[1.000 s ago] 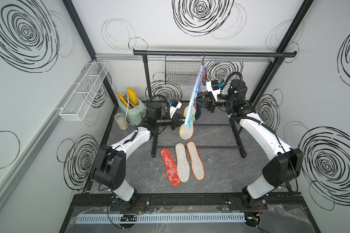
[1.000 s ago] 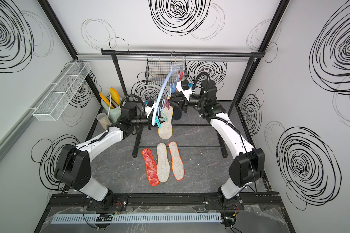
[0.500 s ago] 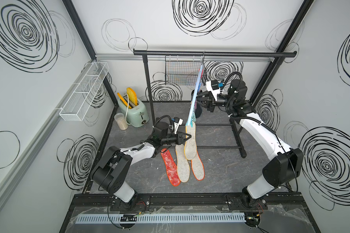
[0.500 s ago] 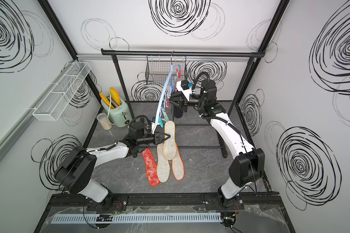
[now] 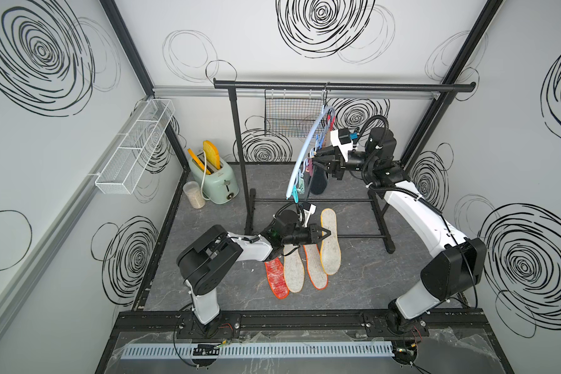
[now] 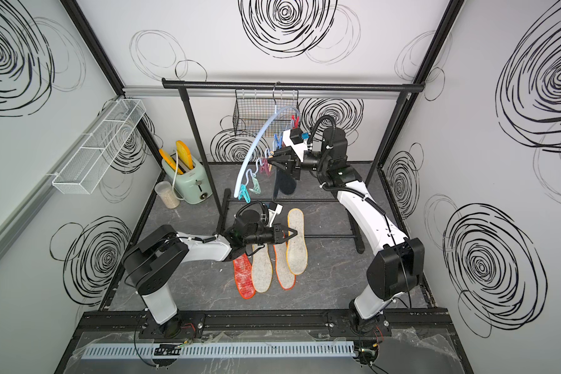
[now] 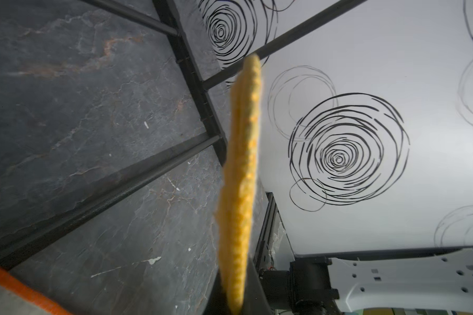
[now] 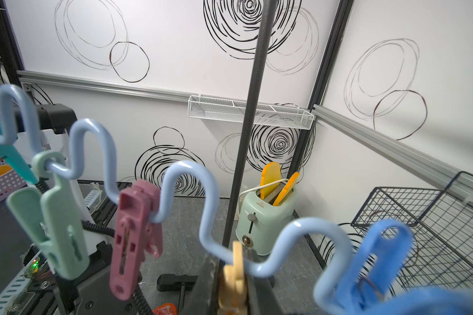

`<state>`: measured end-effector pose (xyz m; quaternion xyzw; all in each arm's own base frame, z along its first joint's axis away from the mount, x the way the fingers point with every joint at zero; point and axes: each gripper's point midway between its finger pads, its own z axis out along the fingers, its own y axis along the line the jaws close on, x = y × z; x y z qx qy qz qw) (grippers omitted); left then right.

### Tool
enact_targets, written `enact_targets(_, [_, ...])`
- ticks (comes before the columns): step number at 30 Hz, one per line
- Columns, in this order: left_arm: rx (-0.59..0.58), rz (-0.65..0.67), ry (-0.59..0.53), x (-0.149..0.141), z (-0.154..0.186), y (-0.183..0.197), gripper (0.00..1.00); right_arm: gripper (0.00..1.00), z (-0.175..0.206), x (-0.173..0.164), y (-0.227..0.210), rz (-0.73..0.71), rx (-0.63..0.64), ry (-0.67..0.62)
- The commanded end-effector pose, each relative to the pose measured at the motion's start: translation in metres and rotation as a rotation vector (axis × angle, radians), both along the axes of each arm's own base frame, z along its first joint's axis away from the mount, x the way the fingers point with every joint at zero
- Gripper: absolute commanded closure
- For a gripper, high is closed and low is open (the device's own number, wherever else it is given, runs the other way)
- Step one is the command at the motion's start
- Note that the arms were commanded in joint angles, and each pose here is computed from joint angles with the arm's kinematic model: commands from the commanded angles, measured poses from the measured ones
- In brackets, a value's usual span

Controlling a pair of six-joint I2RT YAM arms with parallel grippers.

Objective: Take the shoe insoles off the hanger
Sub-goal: Place the insole at the center of the board.

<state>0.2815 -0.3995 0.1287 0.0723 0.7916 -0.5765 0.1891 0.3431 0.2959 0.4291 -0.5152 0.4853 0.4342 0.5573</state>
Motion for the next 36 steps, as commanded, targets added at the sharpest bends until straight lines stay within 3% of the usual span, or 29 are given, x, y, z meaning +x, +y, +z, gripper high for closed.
enact_targets(1, [-0.038,0.021,-0.024,0.007,0.012,-0.017,0.89,0.87,0.011,-0.011,-0.001,0.007,0.013,-0.042])
enact_targets(11, [0.013,0.013,0.041,0.000,-0.024,-0.033,0.57,0.86,0.012,-0.014,-0.003,-0.005,0.012,-0.050])
enact_targets(17, [0.098,0.065,-0.001,0.012,-0.023,-0.012,0.35,0.85,0.012,-0.014,-0.005,-0.014,0.012,-0.053])
enact_targets(20, [0.158,0.091,-0.021,0.016,-0.026,0.003,0.29,0.85,0.012,-0.015,-0.004,-0.015,0.010,-0.049])
enact_targets(27, [0.268,0.096,-0.048,0.012,-0.033,0.026,0.24,0.85,0.011,-0.015,-0.005,-0.022,0.008,-0.050])
enact_targets(36, [0.295,-0.065,-0.070,-0.008,-0.050,-0.012,0.30,0.84,0.010,-0.015,-0.005,-0.022,0.006,-0.051])
